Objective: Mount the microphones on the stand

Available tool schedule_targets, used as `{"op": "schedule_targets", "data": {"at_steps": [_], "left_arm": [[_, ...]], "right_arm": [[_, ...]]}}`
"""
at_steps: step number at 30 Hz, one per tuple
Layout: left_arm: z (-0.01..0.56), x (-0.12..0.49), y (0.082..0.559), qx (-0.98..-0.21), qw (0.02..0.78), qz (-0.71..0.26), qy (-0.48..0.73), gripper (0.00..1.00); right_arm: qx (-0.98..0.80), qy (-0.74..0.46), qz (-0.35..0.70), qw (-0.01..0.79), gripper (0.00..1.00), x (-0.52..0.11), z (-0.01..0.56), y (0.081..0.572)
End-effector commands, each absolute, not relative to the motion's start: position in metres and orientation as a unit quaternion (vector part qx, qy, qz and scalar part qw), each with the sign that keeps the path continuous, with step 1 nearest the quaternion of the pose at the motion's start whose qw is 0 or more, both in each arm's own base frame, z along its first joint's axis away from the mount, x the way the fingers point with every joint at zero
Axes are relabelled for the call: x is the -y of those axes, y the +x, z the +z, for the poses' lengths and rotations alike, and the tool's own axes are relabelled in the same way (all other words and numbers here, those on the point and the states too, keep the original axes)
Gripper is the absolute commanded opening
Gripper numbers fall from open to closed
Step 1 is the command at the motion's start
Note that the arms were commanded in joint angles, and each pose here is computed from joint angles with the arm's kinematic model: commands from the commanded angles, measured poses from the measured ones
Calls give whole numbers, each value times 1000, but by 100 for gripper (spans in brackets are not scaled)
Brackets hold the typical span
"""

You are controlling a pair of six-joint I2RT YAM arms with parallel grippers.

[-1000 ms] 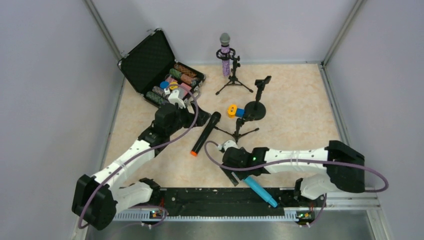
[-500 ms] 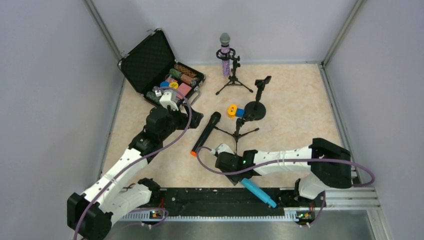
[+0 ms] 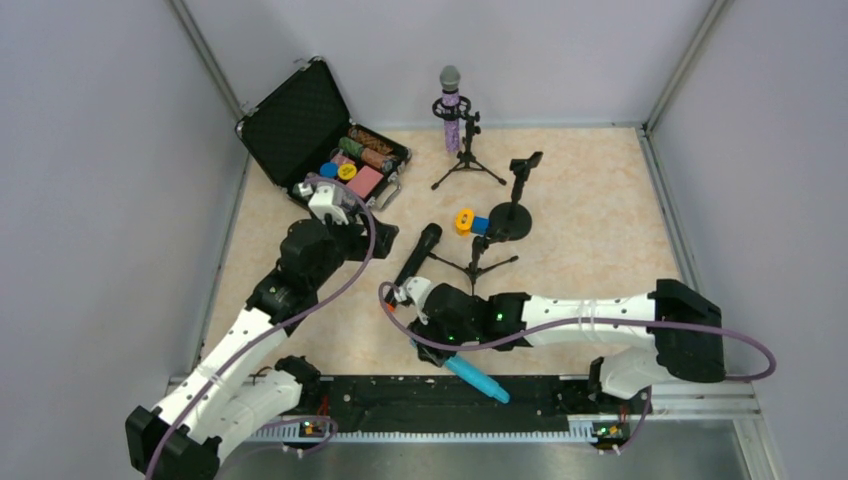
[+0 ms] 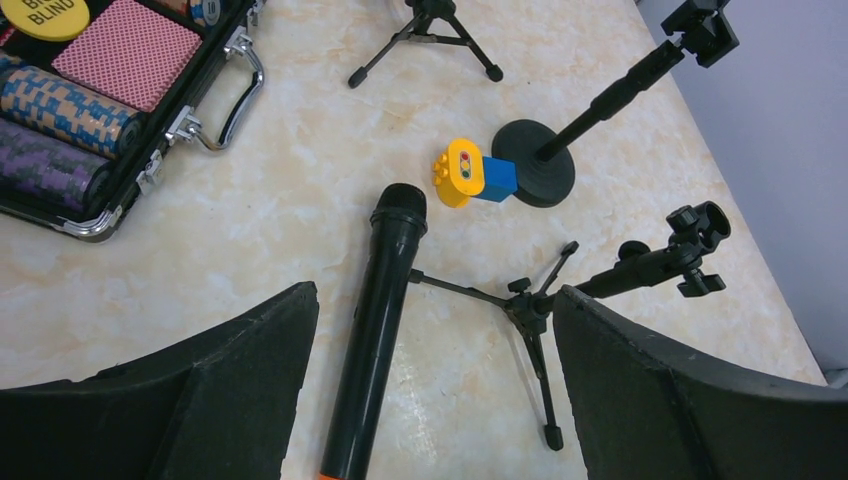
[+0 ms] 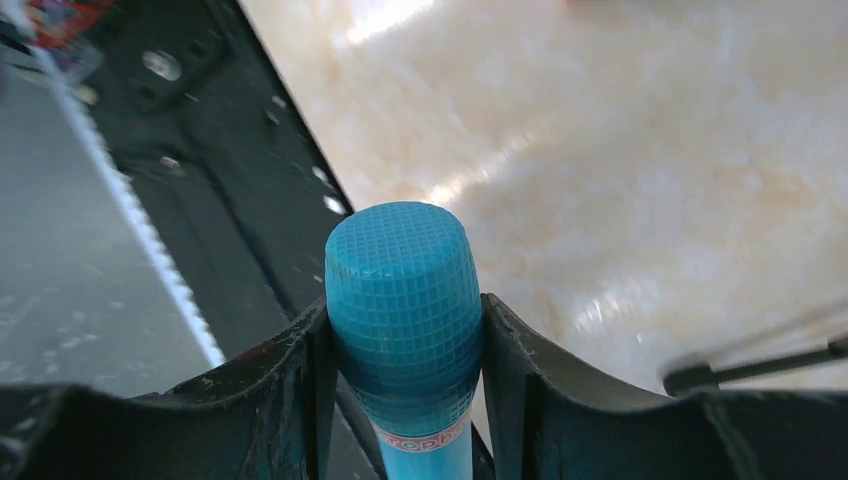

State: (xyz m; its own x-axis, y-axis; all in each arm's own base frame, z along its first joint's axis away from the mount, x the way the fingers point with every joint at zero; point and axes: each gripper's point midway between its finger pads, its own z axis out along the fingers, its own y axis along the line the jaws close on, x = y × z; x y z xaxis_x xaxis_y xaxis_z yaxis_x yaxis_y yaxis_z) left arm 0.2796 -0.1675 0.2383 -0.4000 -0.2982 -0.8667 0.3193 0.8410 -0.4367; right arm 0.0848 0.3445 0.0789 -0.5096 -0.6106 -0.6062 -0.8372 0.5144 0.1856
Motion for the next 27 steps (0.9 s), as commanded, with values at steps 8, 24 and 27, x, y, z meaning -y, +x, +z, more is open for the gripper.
{"op": "schedule_targets", "data": {"at_steps": [8, 24, 27], "left_arm": [[248, 170, 276, -773, 556, -304, 3, 91], [309, 256, 201, -631, 496, -552, 226, 89], [315, 270, 186, -607, 477, -577, 265, 89]], "right_arm": [[-682, -323, 488, 437, 0, -386, 276, 125], [-623, -58, 473, 620, 0, -284, 391, 223], [-614, -37, 470, 633, 0, -275, 400, 227]]}}
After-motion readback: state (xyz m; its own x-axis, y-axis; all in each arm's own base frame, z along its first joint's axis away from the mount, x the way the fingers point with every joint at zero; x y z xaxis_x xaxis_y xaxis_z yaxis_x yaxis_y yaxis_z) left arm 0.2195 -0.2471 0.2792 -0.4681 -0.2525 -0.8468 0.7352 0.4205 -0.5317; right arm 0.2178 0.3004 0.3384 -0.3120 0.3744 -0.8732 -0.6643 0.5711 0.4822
